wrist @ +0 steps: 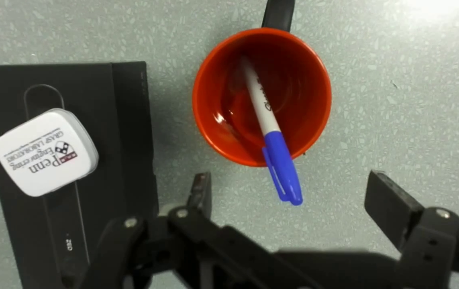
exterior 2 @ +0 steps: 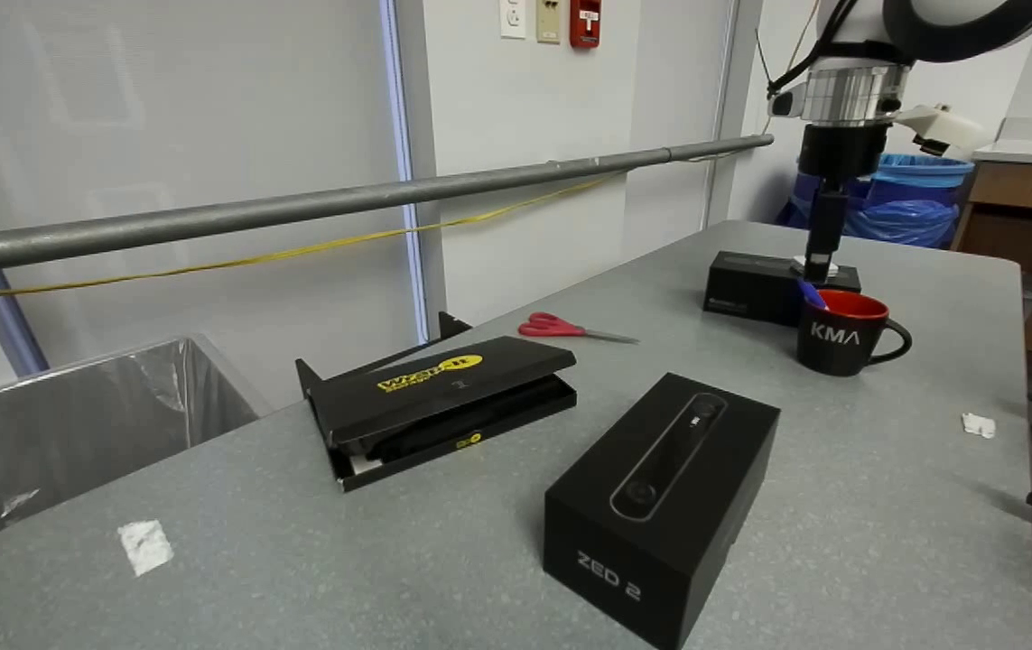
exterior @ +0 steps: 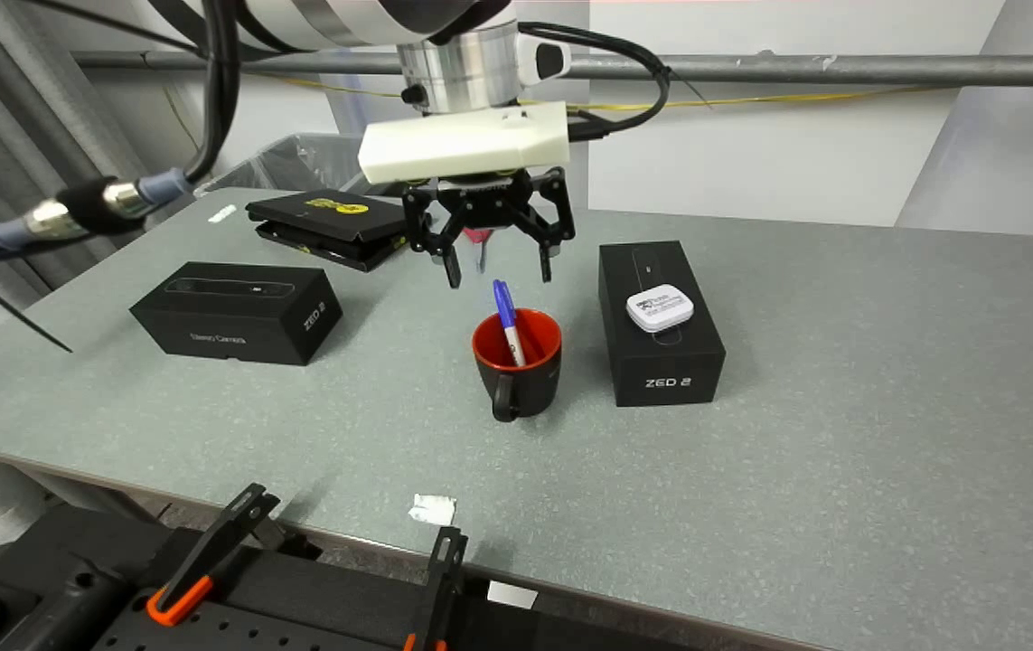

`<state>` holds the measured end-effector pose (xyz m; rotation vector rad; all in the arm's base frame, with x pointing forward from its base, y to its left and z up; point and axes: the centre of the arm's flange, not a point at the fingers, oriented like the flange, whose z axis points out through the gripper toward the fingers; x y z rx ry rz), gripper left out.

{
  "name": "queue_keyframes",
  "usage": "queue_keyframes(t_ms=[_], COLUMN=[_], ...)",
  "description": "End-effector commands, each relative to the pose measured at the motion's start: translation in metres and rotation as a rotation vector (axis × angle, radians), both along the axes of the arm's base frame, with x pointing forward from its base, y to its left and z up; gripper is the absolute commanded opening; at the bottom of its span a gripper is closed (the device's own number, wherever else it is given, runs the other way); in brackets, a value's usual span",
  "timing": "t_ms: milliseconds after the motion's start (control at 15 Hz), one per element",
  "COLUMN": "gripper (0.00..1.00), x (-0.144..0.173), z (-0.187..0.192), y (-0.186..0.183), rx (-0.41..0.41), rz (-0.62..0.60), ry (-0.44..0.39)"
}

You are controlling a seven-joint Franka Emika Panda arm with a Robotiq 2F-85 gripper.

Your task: Take the marker from the black cup and put it on the table

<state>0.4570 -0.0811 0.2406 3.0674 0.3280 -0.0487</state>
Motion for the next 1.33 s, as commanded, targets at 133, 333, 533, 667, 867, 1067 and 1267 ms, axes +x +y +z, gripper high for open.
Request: queue_keyframes(t_ms=[133,333,533,667,867,1067,1267], gripper=[1.0,1.0,0.74,0.58,0.35,0.11,0.01], x=[0.004,0.003,0.005,0.005,0.005,0.005,0.006], z=[-0.014,-0.022,-0.026,-0.025,-0.022,-0.022,-0.019], y=[0.005,0.007,0.007,0.008,0.008,0.007,0.005], rx=[-0.022,-0.025,-0.022,-0.023,-0.023,-0.023,-0.025], rz=[0.021,0.034,0.048,0.053,0.06,0.06,0.054], ry=[0.017,0.026,0.02,0.009,-0.004,-0.005,-0.008])
